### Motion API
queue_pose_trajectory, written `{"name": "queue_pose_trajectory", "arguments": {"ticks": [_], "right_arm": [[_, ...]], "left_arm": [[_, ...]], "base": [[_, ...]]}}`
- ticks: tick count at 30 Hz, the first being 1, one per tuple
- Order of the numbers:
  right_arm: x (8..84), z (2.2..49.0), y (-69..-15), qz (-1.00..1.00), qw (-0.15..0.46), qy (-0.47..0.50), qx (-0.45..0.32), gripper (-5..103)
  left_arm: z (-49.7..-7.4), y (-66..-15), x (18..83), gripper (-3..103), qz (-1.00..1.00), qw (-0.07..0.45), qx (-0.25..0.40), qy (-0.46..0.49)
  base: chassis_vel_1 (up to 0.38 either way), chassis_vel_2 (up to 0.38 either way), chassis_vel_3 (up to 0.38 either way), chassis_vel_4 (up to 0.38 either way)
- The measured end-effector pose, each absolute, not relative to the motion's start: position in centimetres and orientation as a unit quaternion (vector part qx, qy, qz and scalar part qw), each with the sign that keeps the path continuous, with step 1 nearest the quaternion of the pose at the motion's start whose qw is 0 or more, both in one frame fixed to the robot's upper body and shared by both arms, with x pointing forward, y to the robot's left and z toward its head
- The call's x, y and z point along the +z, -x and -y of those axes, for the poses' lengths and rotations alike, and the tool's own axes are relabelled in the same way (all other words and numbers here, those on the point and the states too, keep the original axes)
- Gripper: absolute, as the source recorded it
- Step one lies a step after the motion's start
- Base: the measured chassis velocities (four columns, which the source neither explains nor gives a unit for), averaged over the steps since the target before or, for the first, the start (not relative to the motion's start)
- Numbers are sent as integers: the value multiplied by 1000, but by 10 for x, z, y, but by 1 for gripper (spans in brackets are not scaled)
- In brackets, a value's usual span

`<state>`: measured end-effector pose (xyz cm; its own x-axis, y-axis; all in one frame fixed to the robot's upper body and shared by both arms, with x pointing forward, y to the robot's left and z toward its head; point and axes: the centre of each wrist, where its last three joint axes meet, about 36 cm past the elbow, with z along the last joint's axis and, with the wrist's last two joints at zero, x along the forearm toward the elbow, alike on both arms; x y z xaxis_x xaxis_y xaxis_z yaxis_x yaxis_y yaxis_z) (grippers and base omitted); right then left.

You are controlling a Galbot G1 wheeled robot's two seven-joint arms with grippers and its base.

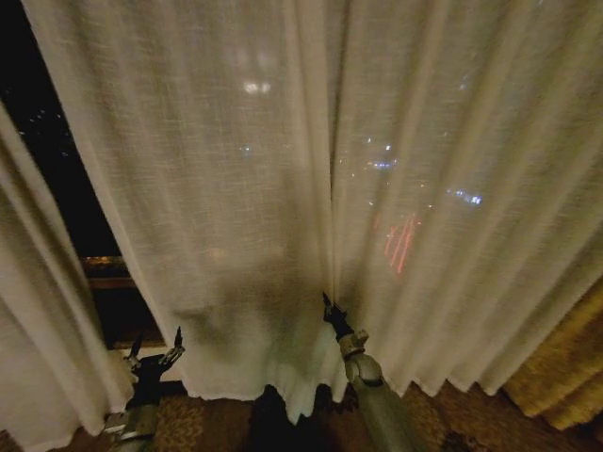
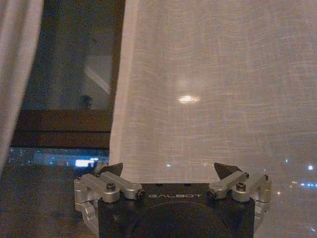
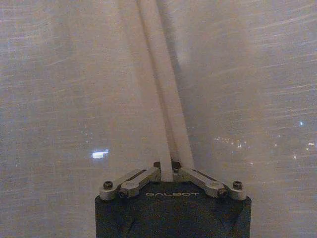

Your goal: Open the curtains by pulling them apart, changing their state from closed to fully open.

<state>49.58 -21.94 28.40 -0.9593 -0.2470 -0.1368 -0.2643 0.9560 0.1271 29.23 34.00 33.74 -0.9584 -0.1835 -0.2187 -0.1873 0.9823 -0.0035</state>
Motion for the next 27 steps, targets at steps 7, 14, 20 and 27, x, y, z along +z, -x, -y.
{"name": "queue_pose_trajectory", "arguments": {"ticks": [7, 14, 20, 27], "right_arm": [[284, 227, -495, -988, 60, 124, 73, 0], [283, 237, -491, -988, 59, 117, 78, 0], [285, 239, -492, -988, 61, 115, 82, 0], [289, 242, -497, -988, 65, 110, 85, 0]], "left_arm": [[-340, -292, 337, 100, -990, 110, 9, 94], [-340, -292, 337, 100, -990, 110, 9, 94], [-340, -292, 337, 100, -990, 110, 9, 94], [-340, -292, 337, 100, -989, 110, 9, 94]], "base": [[-353, -340, 360, 355], [-366, -354, 357, 354], [-357, -370, 349, 360], [-355, -350, 352, 356]]}}
